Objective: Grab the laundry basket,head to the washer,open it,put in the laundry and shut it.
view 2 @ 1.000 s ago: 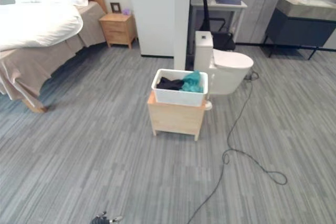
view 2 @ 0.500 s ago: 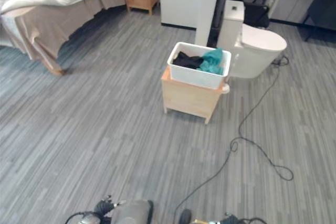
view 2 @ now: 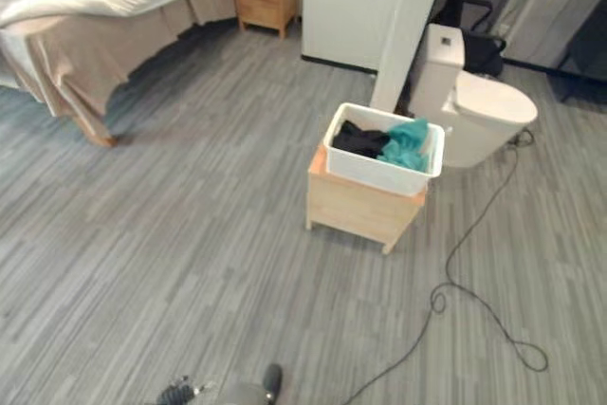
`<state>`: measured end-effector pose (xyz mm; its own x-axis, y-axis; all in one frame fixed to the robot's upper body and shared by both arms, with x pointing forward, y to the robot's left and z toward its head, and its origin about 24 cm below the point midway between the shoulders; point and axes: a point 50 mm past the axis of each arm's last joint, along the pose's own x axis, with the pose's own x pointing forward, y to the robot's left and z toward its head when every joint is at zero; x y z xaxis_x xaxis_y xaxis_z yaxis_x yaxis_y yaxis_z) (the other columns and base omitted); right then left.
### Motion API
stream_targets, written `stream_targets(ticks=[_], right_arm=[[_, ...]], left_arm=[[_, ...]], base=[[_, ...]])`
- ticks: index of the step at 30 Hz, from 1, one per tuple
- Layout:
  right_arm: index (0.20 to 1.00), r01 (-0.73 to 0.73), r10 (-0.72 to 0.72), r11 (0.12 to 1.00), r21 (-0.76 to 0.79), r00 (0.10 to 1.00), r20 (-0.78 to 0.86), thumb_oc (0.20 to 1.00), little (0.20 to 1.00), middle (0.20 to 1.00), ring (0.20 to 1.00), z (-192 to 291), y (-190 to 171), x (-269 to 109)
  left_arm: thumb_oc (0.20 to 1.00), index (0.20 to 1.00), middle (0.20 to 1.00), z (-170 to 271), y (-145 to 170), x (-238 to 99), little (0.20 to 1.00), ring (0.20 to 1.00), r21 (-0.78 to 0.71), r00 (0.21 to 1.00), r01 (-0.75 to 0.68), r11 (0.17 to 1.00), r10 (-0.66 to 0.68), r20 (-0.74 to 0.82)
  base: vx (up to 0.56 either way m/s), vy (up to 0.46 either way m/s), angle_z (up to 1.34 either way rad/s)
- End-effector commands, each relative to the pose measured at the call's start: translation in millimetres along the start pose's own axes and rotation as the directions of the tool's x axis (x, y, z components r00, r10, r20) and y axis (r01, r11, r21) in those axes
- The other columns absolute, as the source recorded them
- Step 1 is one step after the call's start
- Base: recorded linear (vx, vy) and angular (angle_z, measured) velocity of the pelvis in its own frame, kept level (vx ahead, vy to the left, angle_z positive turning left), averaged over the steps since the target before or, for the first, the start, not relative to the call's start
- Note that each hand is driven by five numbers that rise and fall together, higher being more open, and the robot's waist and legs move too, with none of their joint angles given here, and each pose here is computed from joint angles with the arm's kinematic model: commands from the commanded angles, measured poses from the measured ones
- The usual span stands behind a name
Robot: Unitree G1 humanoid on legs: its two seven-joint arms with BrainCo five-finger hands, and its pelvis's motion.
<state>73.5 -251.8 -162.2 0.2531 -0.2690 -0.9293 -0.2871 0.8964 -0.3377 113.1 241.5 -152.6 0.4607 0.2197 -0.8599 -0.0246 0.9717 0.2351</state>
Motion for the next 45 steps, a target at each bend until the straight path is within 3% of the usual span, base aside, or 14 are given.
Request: stream_targets(ticks=[1, 12, 17, 24, 31, 32, 38, 45], right_arm=[[1.000, -0.026, 0.029, 0.998, -0.050, 0.998, 0.051, 1.000, 1.000, 1.000, 1.000, 20.8, 5.1, 1.0], [1.000, -0.015, 0.016, 1.000, -0.020, 1.000, 0.012, 1.000, 1.000, 1.000, 1.000, 10.9, 0.6, 0.9], [1.000, -0.027, 0.030, 0.998, 0.050, 0.998, -0.057, 1.000, 1.000, 1.000, 1.000, -17.1, 3.0, -1.7], [1.000, -0.040, 0.044, 0.997, 0.068, 0.997, -0.057, 1.000, 1.000, 1.000, 1.000, -21.8, 7.4, -2.6], [1.000, 0.024, -0.024, 0.996, 0.087, 1.000, 0.004, 1.000, 1.000, 1.000, 1.000, -4.6, -10.5, -0.4], [1.000, 0.071, -0.080, 0.979, 0.190, 0.996, 0.037, 1.000, 1.000, 1.000, 1.000, 3.1, -25.5, -0.2], [1.000, 0.134, -0.187, 0.887, 0.442, 0.979, 0.079, 1.000, 1.000, 1.000, 1.000, 20.8, -53.2, -1.2], [1.000, 0.119, -0.211, 0.810, 0.575, 0.973, 0.096, 1.000, 1.000, 1.000, 1.000, 31.0, -61.5, -2.1]], left_arm=[[1.000, 1.000, 1.000, 7.9, 11.1, 0.2, 1.000, 1.000, 0.027, 0.999, -0.020, 0.999, 0.019, 0.045], [1.000, 1.000, 1.000, 6.9, 1.7, 0.5, 1.000, 1.000, 0.086, 0.999, 0.020, 0.996, -0.024, 0.043], [1.000, 1.000, 1.000, 5.1, -5.1, 0.7, 1.000, 1.000, 0.126, 0.998, 0.042, 0.991, -0.046, 0.032], [1.000, 1.000, 1.000, 5.4, -5.5, 0.7, 1.000, 1.000, 0.084, 0.999, 0.035, 0.996, -0.038, 0.034], [1.000, 1.000, 1.000, 38.9, -11.2, 2.6, 1.000, 1.000, 0.066, 0.984, 0.046, 0.997, -0.056, 0.170], [1.000, 1.000, 1.000, 61.2, -18.1, 0.4, 1.000, 1.000, 0.113, 0.959, 0.068, 0.991, -0.096, 0.268], [1.000, 1.000, 1.000, 96.7, -24.8, -7.9, 1.000, 1.000, 0.112, 0.902, 0.109, 0.988, -0.146, 0.407], [1.000, 1.000, 1.000, 108.1, -15.1, -19.9, 1.000, 1.000, 0.159, 0.858, 0.120, 0.980, -0.183, 0.481]], base=[[0.36, 0.082, -0.01], [0.27, -0.074, -0.01], [0.30, -0.156, 0.70], [0.24, -0.261, 0.16], [0.17, -0.139, -0.13], [0.27, 0.039, -0.11], [0.30, 0.101, -0.24], [0.30, 0.196, -0.74]])
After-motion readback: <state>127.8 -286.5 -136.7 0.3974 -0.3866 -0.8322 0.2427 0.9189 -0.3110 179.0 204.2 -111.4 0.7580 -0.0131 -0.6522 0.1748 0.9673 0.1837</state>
